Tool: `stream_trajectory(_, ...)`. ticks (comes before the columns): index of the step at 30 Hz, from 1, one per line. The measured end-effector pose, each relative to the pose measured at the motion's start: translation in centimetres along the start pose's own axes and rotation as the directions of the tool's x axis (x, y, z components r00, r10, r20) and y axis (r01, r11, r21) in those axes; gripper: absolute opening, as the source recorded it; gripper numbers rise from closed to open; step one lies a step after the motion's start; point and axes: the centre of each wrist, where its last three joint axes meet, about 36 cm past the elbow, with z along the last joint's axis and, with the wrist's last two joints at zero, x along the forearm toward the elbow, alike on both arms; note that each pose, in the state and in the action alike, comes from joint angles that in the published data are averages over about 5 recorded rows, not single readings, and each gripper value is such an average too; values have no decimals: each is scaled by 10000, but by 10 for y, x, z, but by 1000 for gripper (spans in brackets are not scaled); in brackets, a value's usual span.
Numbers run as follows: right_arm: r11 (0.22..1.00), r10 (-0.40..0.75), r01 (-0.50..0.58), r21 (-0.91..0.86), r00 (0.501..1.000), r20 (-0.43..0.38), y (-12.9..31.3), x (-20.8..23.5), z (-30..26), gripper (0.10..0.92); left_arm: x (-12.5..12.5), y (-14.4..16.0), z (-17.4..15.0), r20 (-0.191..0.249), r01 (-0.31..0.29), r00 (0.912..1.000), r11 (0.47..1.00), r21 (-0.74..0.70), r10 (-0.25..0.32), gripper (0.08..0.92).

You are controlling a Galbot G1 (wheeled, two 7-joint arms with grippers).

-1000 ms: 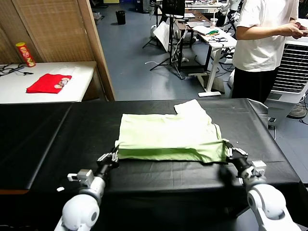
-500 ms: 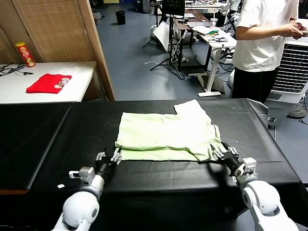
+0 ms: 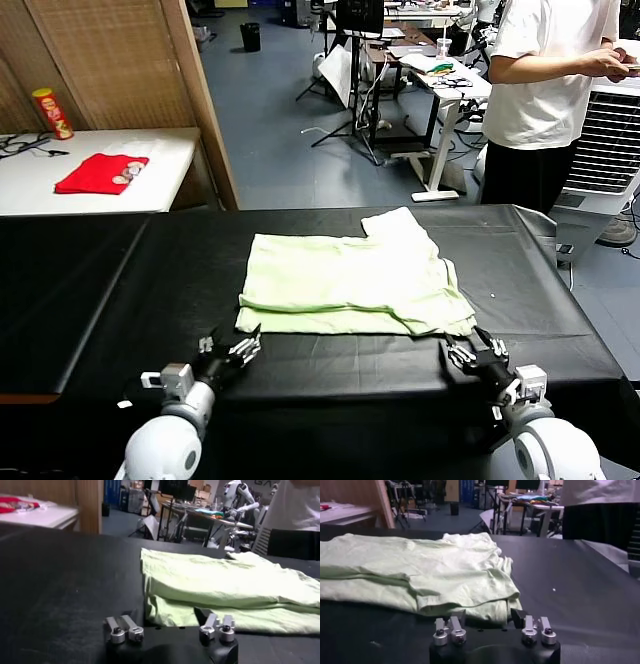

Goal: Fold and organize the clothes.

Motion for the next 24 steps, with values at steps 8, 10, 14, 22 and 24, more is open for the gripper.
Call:
stream_trajectory(8, 10000, -28, 28, -18, 10000, -3, 1, 1, 3, 134, -3, -1, 5, -94, 11, 10000, 10000, -30, -11, 131)
stream_trajectory(10, 10000, -60, 60, 67, 10000, -30, 1, 4, 1, 125, -1, -3, 7, -86, 177, 9998, 9996, -236, -179, 127)
stream_trajectory(14, 9995, -106, 111, 280, 9998, -197, 2, 16, -2, 122, 8, -3, 7, -34, 564, 9984, 9959, -701, -568, 127)
stream_trajectory(22, 9969, -163, 208, 752, 9981, -599, 4, 45, -6, 122, 45, -6, 10, -45, 879, 9960, 9845, -1516, -896, 127)
stream_trajectory(24, 9963, -195, 252, 819, 9974, -700, 5, 49, -6, 122, 55, -8, 13, -135, 938, 9952, 9837, -1533, -970, 127)
